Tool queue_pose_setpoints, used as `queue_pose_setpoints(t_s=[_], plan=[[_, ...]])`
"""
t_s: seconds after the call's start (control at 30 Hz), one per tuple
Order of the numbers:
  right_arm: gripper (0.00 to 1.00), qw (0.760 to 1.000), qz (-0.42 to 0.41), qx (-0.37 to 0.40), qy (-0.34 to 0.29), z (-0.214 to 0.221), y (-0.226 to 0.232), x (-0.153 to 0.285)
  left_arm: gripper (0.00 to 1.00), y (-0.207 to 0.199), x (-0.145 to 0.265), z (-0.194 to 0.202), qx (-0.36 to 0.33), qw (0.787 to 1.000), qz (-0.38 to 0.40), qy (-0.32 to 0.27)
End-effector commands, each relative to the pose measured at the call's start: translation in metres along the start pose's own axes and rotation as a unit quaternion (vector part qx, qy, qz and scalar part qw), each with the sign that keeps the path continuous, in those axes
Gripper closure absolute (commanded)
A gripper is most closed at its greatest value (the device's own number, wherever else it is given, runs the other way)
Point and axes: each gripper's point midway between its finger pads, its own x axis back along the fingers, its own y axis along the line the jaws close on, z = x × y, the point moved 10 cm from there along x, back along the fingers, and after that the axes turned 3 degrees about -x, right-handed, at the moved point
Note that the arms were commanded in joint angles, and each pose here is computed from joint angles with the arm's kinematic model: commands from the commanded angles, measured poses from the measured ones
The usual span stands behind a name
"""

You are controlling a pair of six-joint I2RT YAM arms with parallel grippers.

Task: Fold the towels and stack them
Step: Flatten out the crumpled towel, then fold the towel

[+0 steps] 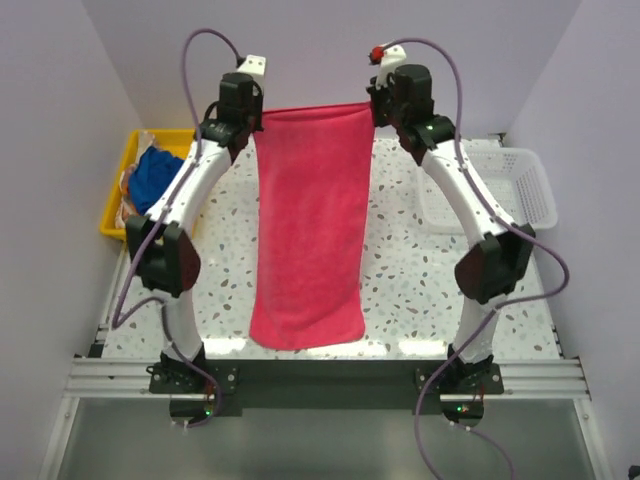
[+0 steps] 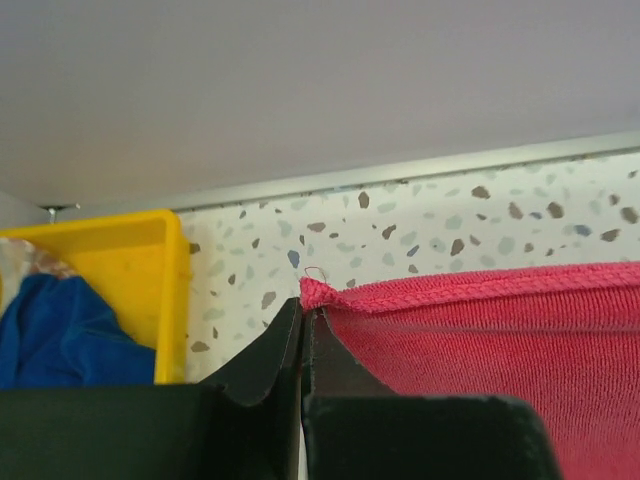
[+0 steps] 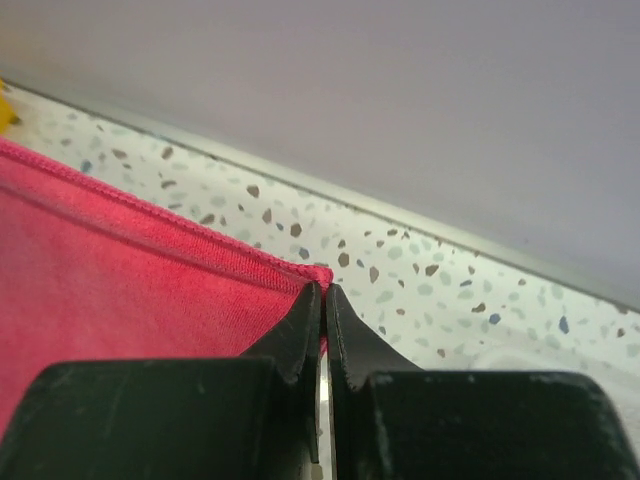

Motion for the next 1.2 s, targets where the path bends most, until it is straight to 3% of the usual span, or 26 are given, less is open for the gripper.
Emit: queue_pose_setpoints(t_s=[0.0,0.2,0.4,0.63,0.8,1.17], plan=[[1.0,0.997,0.057,-0.007,-0.044,-0.003,-0.032,-0.039,1.0,0.031,-0.049,0.006,0.044,0.996,-0.081,-0.01],[1.0,0.999,0.009,0.006,-0.031,0.034,-0.024,-0.102,1.0,0.035,-0.105,0.037,0.067,0.997,-0.033,-0.007],[1.0,1.0,-0.01,0.022,0.008,0.072,-0.021,-0.117,1.0,0.034,-0.106,0.053,0.072,0.997,0.007,-0.01],[1.0,0.996,-0.044,0.025,0.067,0.091,-0.016,-0.076,1.0,0.025,-0.072,0.078,0.084,0.993,0.067,0.047],[1.0,0.989,-0.066,0.012,0.13,0.102,-0.012,-0.037,1.0,0.029,-0.025,0.091,0.096,0.99,0.066,0.084],[1.0,0.974,-0.079,0.011,0.212,0.136,0.01,0.015,1.0,0.019,0.033,0.148,0.137,0.968,0.099,0.187]])
